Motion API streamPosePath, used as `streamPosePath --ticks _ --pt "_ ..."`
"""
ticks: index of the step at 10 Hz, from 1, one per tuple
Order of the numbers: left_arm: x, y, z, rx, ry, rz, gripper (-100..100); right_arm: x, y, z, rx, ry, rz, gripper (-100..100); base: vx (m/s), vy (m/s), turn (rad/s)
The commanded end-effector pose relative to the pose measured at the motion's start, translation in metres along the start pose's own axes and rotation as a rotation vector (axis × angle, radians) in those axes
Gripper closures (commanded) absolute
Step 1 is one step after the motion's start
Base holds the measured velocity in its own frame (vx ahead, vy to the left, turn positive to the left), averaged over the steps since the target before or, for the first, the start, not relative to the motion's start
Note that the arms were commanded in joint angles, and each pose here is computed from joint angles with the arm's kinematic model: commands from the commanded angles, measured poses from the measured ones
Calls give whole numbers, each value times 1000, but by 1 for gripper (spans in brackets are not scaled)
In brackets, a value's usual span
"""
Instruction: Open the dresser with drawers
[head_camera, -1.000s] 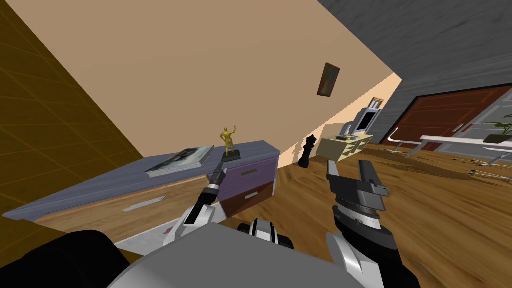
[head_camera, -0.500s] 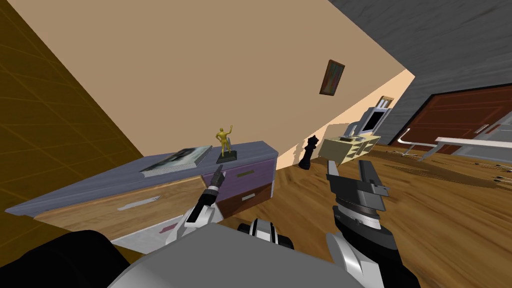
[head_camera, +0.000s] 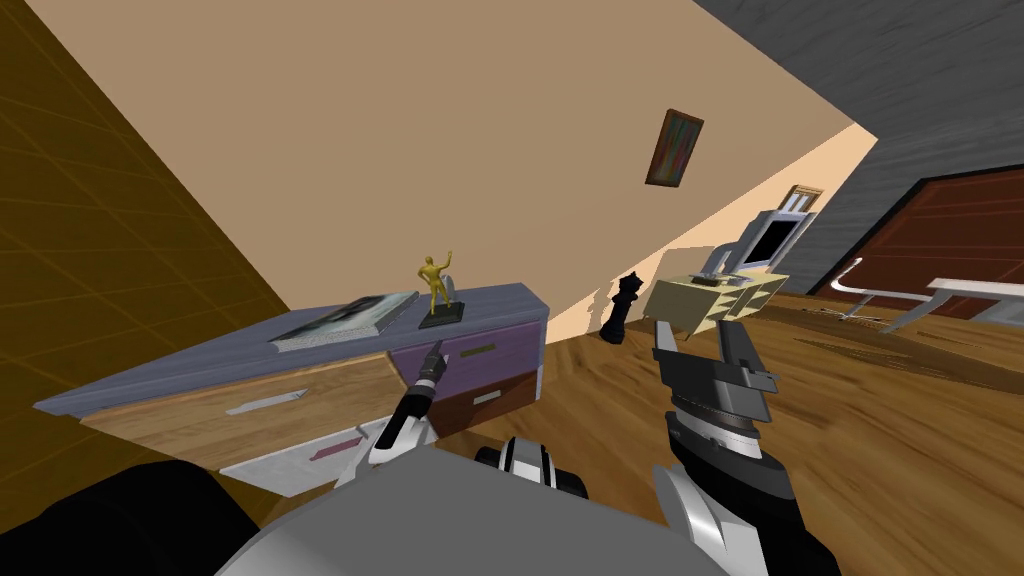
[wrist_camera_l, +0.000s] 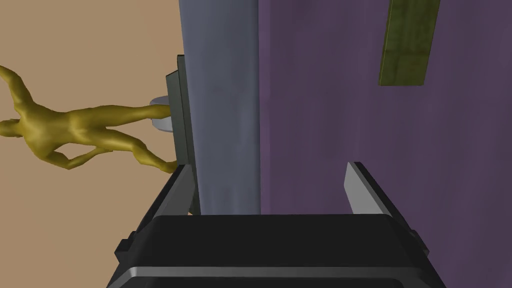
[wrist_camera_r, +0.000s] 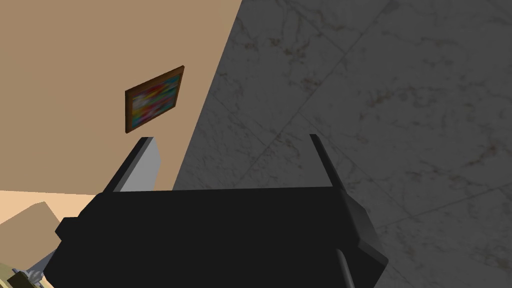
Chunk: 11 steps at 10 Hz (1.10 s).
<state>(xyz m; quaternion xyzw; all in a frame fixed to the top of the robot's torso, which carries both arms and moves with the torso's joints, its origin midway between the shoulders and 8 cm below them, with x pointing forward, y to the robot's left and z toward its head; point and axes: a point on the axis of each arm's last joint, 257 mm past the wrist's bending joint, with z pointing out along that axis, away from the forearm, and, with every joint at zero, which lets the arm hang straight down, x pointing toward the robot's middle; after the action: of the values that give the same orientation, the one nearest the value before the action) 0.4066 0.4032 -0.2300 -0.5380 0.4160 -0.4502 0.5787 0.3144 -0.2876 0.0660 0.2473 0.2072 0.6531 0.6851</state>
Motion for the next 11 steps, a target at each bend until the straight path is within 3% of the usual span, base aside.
streamPosePath --ticks 1,7,10,11 --pt "-11 33 -5 -67 -49 -53 -100 0 0 0 0 0 0 0 96 -138 73" --pt "0 75 -21 -143 -129 -190 -100 0 0 0 0 0 0 0 41 -79 37" --pt "1 76 -22 -144 -131 -195 -100 0 0 0 0 0 0 0 4 -11 4" --pt "1 76 -22 -144 -131 -195 100 0 0 0 0 0 0 0 0 0 0"
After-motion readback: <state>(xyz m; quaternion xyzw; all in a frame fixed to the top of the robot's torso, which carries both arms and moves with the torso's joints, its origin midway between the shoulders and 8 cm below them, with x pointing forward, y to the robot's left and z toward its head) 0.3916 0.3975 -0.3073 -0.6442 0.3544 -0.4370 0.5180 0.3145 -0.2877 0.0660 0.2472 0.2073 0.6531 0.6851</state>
